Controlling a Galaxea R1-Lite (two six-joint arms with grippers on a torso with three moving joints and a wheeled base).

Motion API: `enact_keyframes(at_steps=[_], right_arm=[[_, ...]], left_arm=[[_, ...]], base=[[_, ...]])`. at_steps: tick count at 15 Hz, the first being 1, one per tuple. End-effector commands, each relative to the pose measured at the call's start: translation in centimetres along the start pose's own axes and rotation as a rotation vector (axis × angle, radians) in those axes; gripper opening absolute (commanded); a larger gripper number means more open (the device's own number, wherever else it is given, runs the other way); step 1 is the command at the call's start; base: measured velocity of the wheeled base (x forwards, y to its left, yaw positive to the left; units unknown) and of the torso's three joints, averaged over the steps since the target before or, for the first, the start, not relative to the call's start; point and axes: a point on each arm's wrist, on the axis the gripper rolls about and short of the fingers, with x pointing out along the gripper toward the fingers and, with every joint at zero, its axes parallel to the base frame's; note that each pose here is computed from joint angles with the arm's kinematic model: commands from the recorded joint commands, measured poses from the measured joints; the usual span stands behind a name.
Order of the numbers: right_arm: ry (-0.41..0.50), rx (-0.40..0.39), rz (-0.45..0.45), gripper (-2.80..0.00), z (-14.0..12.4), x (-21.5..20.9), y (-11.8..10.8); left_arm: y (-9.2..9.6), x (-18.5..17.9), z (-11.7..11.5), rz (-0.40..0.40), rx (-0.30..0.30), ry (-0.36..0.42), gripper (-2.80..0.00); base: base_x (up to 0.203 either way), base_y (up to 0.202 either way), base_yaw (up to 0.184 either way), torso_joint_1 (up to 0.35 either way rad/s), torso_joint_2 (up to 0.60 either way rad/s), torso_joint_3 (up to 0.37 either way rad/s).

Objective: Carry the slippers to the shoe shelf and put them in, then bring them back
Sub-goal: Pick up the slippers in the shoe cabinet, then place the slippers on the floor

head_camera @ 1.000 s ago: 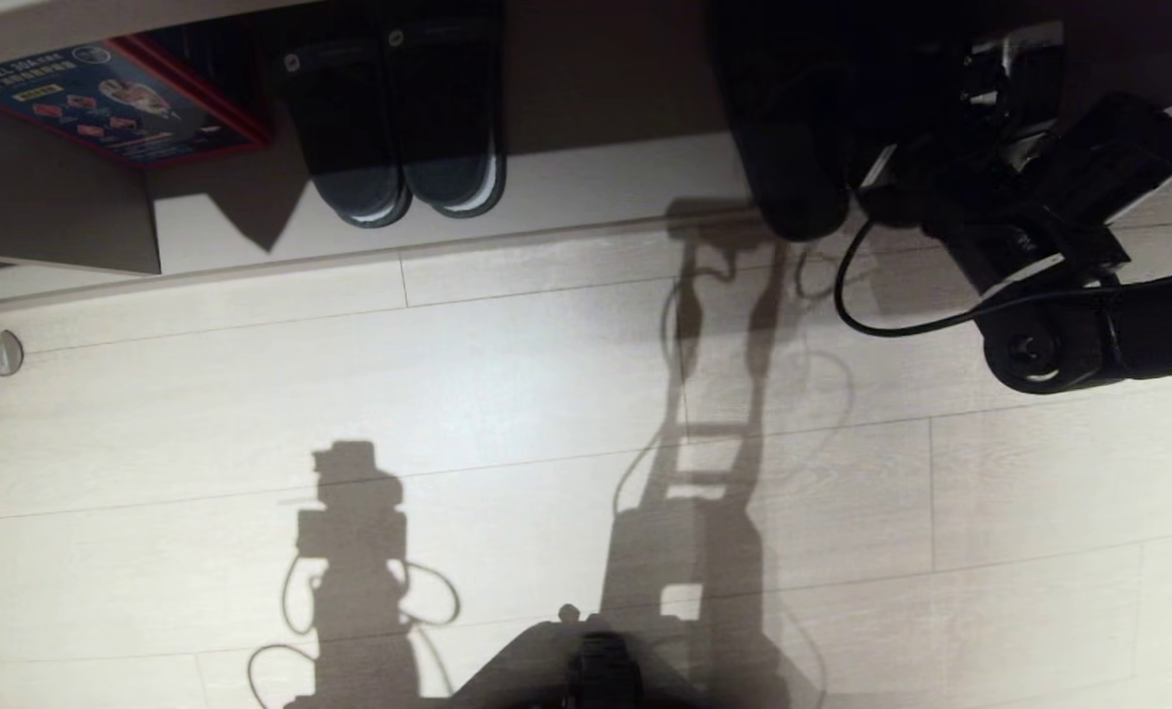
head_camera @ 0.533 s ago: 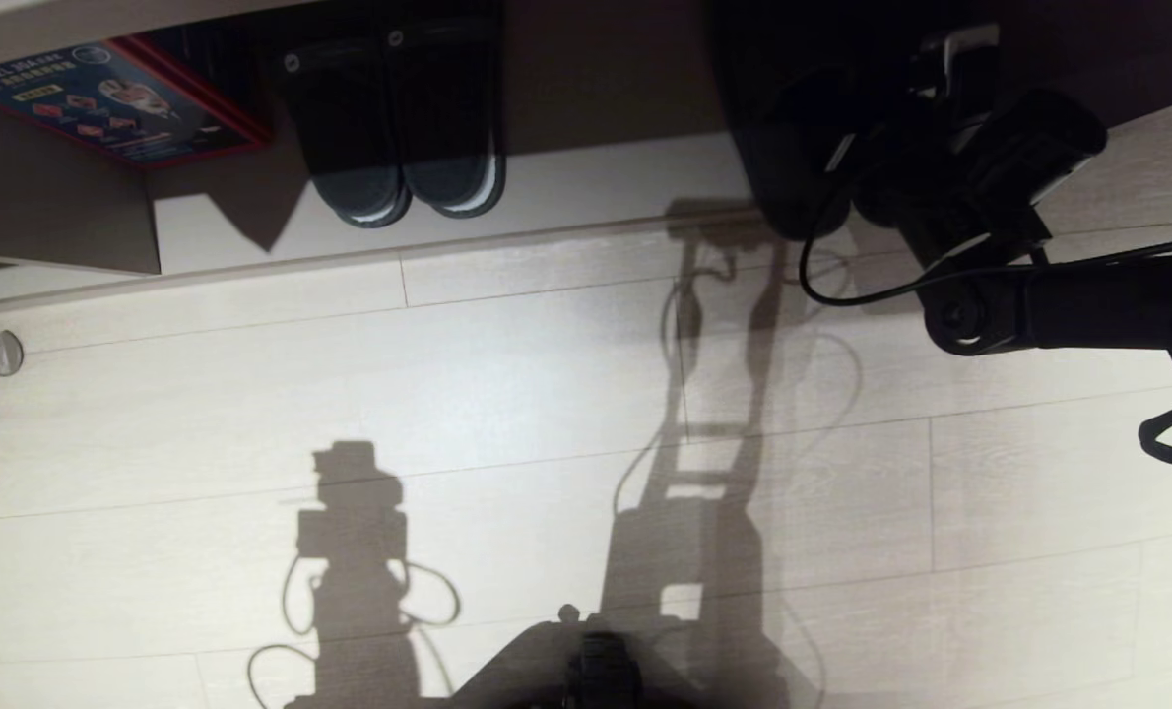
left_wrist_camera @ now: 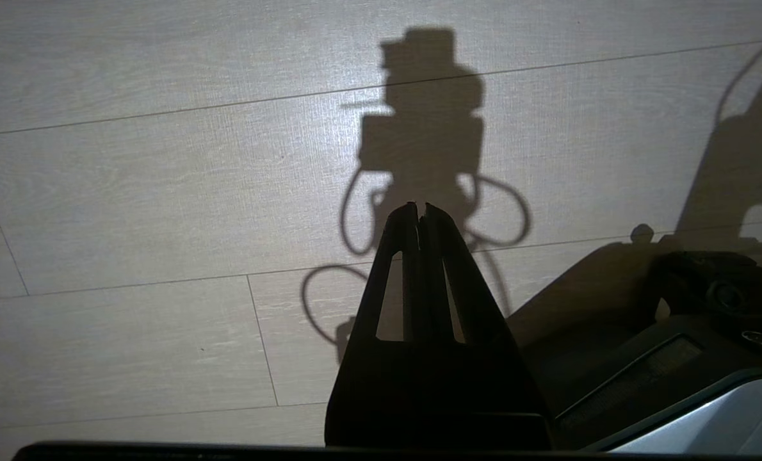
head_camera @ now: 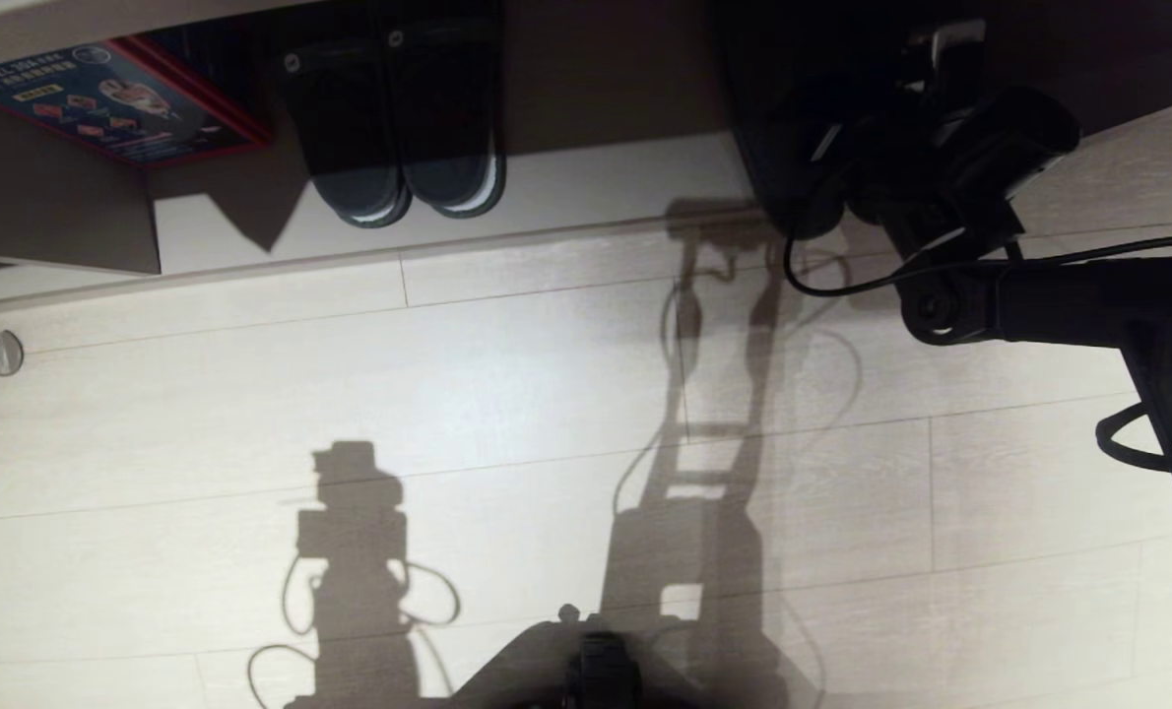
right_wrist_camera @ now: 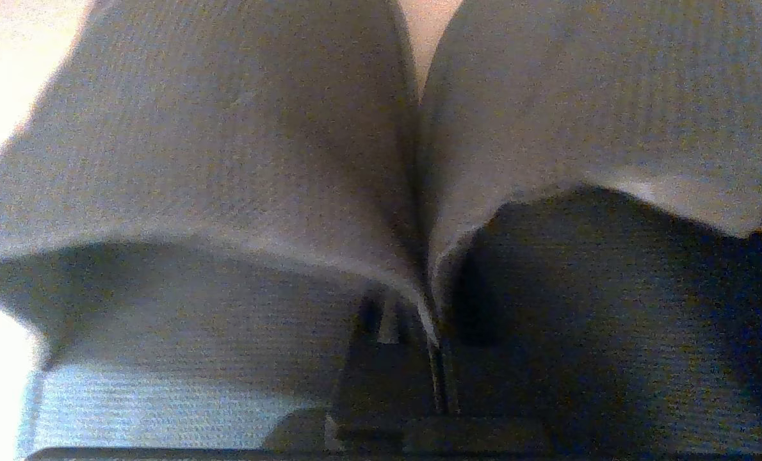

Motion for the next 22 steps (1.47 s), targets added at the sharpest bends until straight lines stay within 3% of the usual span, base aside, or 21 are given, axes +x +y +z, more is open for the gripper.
enact_keyframes(at_steps=[1, 5, 10, 14, 17, 22], right_arm=[[-0.008, -0.002, 0.001, -2.8, 0.4, 0.0, 0.0], [0.033, 0.008, 0.022, -2.8, 3.7, -1.6, 0.1], [0.152, 0.026, 0.066, -2.8, 8.7, -6.5, 0.2], [0.347, 0.038, 0.116, -2.8, 11.3, -14.4, 1.0], [0.436, 0.038, 0.14, -2.8, 13.5, -20.8, 1.6], [0.401, 0.018, 0.135, -2.8, 21.3, -29.6, 1.6]], left_arm=[[0.0, 0.0, 0.0, 0.001, 0.0, 0.002, -2.8], [0.0, 0.0, 0.0, 0.001, 0.0, 0.002, -2.8], [0.0, 0.0, 0.0, 0.001, 0.0, 0.002, -2.8], [0.0, 0.0, 0.0, 0.001, 0.0, 0.002, -2.8], [0.0, 0.0, 0.0, 0.001, 0.0, 0.002, -2.8], [0.0, 0.0, 0.0, 0.001, 0.003, 0.002, -2.8]], base=[[0.0, 0.0, 0.0, 0.0, 0.0, 0.0], [0.0, 0.0, 0.0, 0.0, 0.0, 0.0], [0.0, 0.0, 0.0, 0.0, 0.0, 0.0], [0.0, 0.0, 0.0, 0.0, 0.0, 0.0], [0.0, 0.0, 0.0, 0.0, 0.0, 0.0], [0.0, 0.0, 0.0, 0.0, 0.0, 0.0]])
